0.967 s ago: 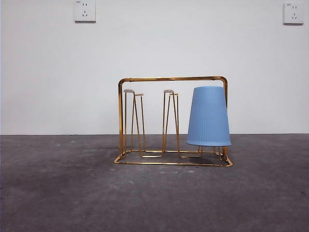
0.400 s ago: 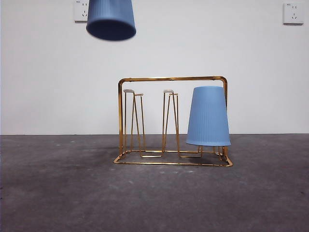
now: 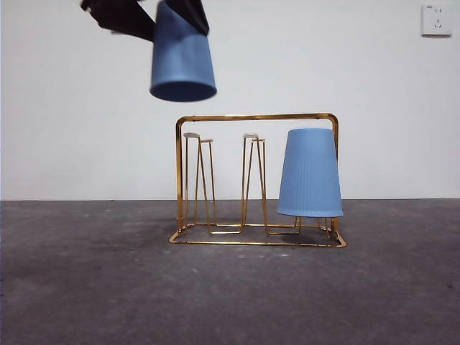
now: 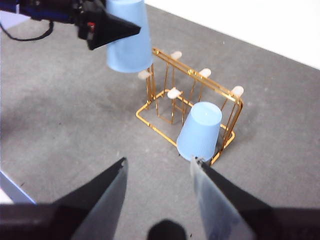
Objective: Pick up cup 1,put cup 1 in the cup rack,pick up cup 2,put cup 2 in the cup rack
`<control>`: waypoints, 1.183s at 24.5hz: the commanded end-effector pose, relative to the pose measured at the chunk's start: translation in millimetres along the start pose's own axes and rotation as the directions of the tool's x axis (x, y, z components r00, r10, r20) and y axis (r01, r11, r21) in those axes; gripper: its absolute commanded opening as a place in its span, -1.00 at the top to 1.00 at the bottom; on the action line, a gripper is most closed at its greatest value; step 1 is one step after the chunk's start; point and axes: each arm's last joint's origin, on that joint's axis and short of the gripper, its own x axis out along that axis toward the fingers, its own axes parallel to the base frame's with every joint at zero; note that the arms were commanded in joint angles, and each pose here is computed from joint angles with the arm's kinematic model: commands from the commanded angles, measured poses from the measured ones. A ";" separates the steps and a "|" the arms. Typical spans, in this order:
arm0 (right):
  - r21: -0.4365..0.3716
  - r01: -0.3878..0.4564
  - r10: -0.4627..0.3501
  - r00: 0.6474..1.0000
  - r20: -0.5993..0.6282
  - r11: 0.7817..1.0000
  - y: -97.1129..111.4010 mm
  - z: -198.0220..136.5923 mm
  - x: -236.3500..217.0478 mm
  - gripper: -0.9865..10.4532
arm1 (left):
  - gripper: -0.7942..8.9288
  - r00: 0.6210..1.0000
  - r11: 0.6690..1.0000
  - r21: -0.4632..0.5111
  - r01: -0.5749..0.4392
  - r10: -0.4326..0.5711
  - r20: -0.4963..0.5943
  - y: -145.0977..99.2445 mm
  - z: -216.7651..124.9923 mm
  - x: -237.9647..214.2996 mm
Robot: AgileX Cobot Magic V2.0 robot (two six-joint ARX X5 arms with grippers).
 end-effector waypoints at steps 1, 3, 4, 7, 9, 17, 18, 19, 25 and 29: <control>0.015 0.003 -0.003 1.000 -0.003 1.000 0.2 -1.2 1.3 0.45 | 0.85 1.000 1.000 0.012 0.003 -0.003 -0.024 0.1 -9.6 13.7; 0.019 0.003 -0.003 1.000 -0.003 1.000 0.2 -1.2 1.3 0.45 | 0.85 0.999 1.000 0.013 0.002 -0.001 -0.051 -0.3 -16.3 23.7; 0.022 0.003 -0.003 1.000 -0.003 1.000 0.2 -1.2 1.3 0.45 | 0.85 0.997 1.000 0.014 0.002 0.000 -0.072 -0.5 -21.1 30.3; 0.029 0.005 -0.005 1.000 -0.004 1.000 0.1 -1.3 1.3 0.45 | 0.85 0.992 1.000 0.017 0.000 0.002 -0.123 -1.0 -34.3 47.1; 0.028 0.011 -0.011 1.000 -0.008 1.000 -0.1 -1.7 1.3 0.45 | 0.85 0.989 1.000 0.016 -0.002 0.004 -0.145 -0.3 -40.9 55.5; 0.025 0.053 -0.053 0.999 -0.015 0.998 -1.3 -2.5 1.3 0.45 | 0.85 0.962 1.000 -0.009 -0.013 0.010 -0.273 -0.8 -75.9 87.1; 0.024 0.053 -0.052 0.999 -0.016 0.998 -1.3 -2.5 1.3 0.45 | 0.85 0.958 1.000 -0.011 -0.015 0.011 -0.285 -0.8 -79.4 90.0; 0.023 0.053 -0.053 0.998 -0.018 0.998 -1.3 -2.7 1.3 0.45 | 0.85 0.955 1.000 -0.011 -0.015 0.011 -0.295 -0.8 -82.3 92.4; 0.008 0.063 -0.063 0.998 -0.020 0.998 -1.6 -2.9 1.2 0.45 | 0.85 0.921 0.999 -0.029 -0.030 0.016 -0.389 -0.3 -101.5 101.8; 0.001 0.063 -0.063 0.998 -0.020 0.998 -1.6 -2.9 1.4 0.45 | 0.72 0.896 0.998 -0.036 -0.042 0.022 -0.443 0.0 -108.1 101.0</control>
